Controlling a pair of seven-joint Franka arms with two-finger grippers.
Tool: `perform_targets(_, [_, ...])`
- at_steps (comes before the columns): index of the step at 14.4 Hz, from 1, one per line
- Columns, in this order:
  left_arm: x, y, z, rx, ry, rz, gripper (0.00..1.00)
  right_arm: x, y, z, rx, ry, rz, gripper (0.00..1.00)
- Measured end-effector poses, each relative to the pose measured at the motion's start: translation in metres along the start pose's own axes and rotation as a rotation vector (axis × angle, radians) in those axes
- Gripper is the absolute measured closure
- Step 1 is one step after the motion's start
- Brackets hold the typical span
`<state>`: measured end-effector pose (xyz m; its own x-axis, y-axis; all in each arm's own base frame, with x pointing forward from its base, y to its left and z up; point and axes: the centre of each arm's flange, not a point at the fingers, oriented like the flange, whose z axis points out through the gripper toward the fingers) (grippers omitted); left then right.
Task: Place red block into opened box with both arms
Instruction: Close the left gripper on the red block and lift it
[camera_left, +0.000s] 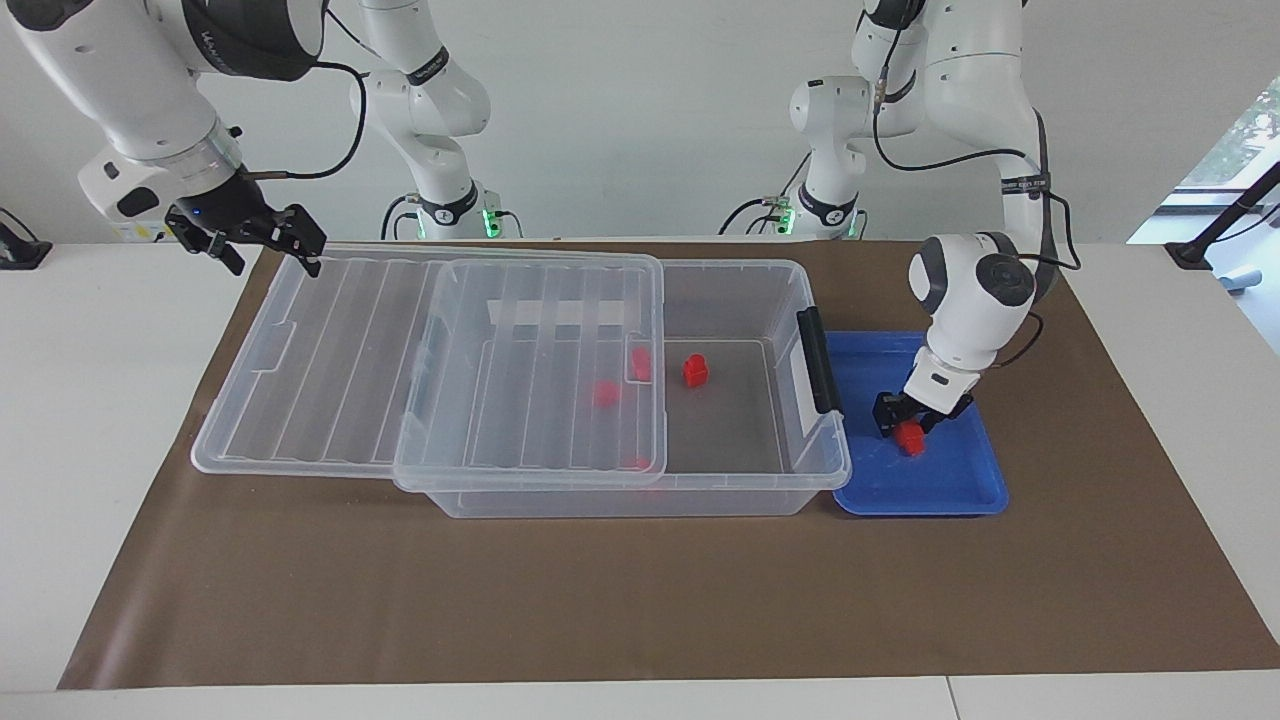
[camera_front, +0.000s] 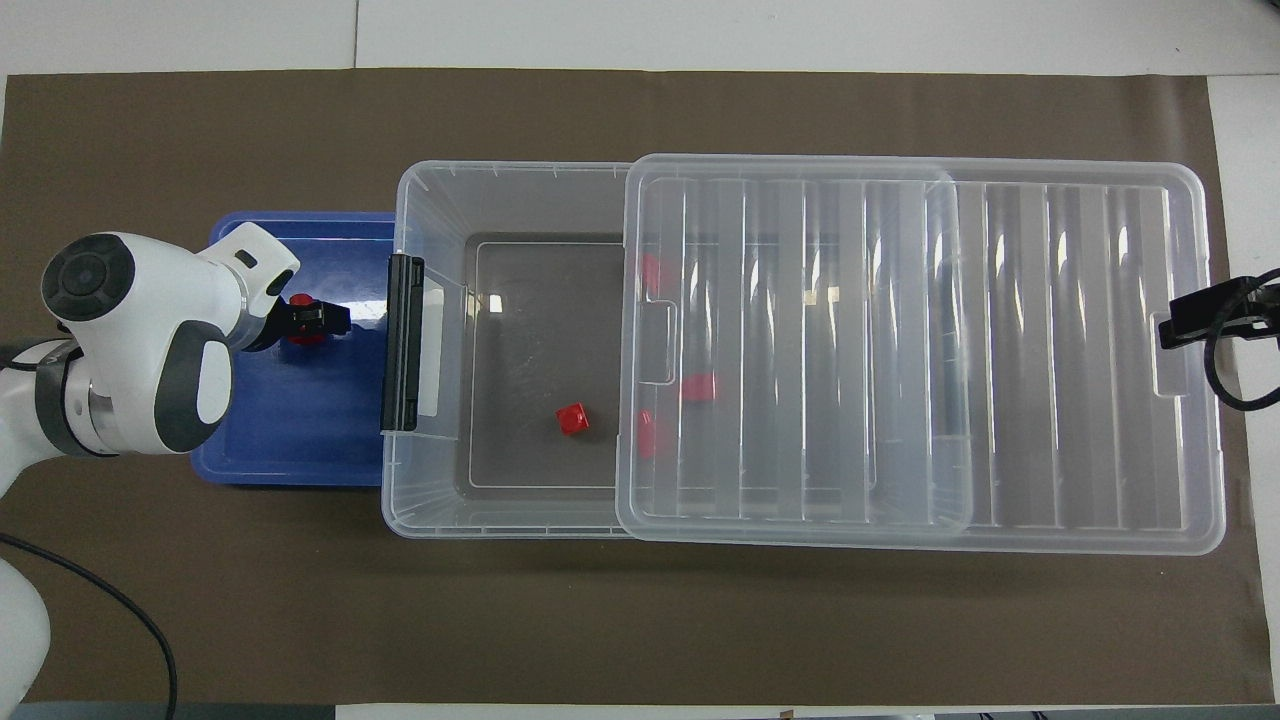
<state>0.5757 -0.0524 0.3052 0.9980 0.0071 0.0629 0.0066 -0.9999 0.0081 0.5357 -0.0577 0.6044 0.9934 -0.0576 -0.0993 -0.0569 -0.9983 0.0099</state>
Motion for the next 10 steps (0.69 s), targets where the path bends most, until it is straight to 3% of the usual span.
perform_targets(2, [0.001,-0.001,-0.002,0.0,0.004,-0.002,0.66,0.0,0.0,0.0,0.0,0.0,0.0,0.0])
perform_targets(6, [0.004,-0.001,-0.025,-0.003,0.036,-0.002,0.66,0.0,0.0,0.0,0.0,0.0,0.0,0.0])
perform_targets(10, [0.004,0.001,-0.098,-0.002,0.023,0.001,0.66,0.0,0.0,0.0,0.0,0.0,0.0,0.0])
